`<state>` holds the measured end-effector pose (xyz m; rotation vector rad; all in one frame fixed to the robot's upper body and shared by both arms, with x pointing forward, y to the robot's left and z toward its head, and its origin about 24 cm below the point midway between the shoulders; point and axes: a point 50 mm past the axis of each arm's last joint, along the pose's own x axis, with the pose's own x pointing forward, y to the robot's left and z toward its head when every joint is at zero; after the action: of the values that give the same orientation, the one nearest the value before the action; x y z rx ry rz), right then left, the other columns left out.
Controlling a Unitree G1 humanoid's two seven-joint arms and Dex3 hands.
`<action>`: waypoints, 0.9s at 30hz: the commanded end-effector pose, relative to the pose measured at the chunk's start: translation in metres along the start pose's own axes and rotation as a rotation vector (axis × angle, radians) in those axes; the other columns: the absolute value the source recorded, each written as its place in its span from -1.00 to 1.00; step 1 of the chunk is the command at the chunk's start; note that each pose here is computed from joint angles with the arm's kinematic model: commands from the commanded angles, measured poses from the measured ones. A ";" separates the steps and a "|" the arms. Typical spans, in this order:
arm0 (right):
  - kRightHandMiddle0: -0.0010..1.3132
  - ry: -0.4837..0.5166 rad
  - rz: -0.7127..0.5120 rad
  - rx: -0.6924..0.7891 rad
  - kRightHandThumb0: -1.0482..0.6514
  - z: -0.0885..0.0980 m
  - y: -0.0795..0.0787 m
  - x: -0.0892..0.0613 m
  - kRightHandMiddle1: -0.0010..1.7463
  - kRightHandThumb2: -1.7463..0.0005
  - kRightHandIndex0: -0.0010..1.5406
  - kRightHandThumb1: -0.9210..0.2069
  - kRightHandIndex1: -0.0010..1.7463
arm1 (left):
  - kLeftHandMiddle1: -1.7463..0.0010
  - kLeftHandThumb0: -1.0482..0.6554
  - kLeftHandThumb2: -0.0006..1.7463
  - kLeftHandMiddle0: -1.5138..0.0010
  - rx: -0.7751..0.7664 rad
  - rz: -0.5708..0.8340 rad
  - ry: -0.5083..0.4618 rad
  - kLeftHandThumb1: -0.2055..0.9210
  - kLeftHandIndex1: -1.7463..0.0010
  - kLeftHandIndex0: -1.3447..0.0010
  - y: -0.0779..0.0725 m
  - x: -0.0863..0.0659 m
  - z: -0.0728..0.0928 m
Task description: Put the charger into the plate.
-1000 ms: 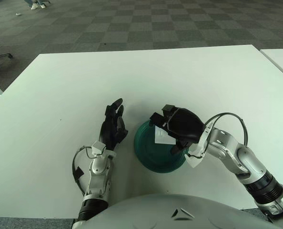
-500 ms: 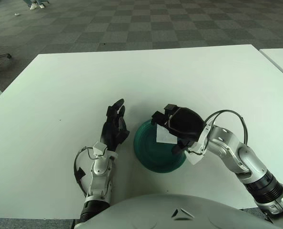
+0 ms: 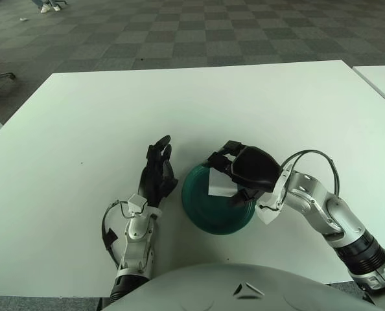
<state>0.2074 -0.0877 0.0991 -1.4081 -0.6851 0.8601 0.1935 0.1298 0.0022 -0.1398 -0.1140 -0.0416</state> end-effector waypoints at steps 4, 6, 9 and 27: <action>-1.00 -0.020 -0.069 -0.027 -1.00 0.001 -0.001 0.000 -0.97 -0.21 -0.99 -1.00 -1.00 | 1.00 -0.78 0.11 0.74 0.023 0.028 0.098 1.00 0.34 1.00 0.004 -0.014 -0.014; -1.00 -0.027 -0.084 -0.024 -1.00 0.001 -0.002 -0.001 -0.99 -0.19 -1.00 -1.00 -1.00 | 1.00 -0.80 0.11 0.76 0.018 0.037 0.102 1.00 0.35 1.00 0.004 -0.014 -0.014; -1.00 -0.031 -0.093 -0.024 -1.00 0.001 -0.002 -0.001 -1.00 -0.17 -1.00 -1.00 -1.00 | 1.00 -0.82 0.11 0.77 0.016 0.044 0.103 1.00 0.36 1.00 0.004 -0.014 -0.014; -1.00 0.042 -0.156 0.045 -1.00 -0.003 -0.016 -0.007 -1.00 -0.16 -1.00 -1.00 -1.00 | 1.00 -0.88 0.09 0.87 0.003 0.058 0.109 1.00 0.50 1.00 0.004 -0.017 -0.015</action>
<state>0.2074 -0.0919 0.1134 -1.3710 -0.7550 0.7626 0.1912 0.1305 0.0026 -0.1276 -0.0982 -0.0183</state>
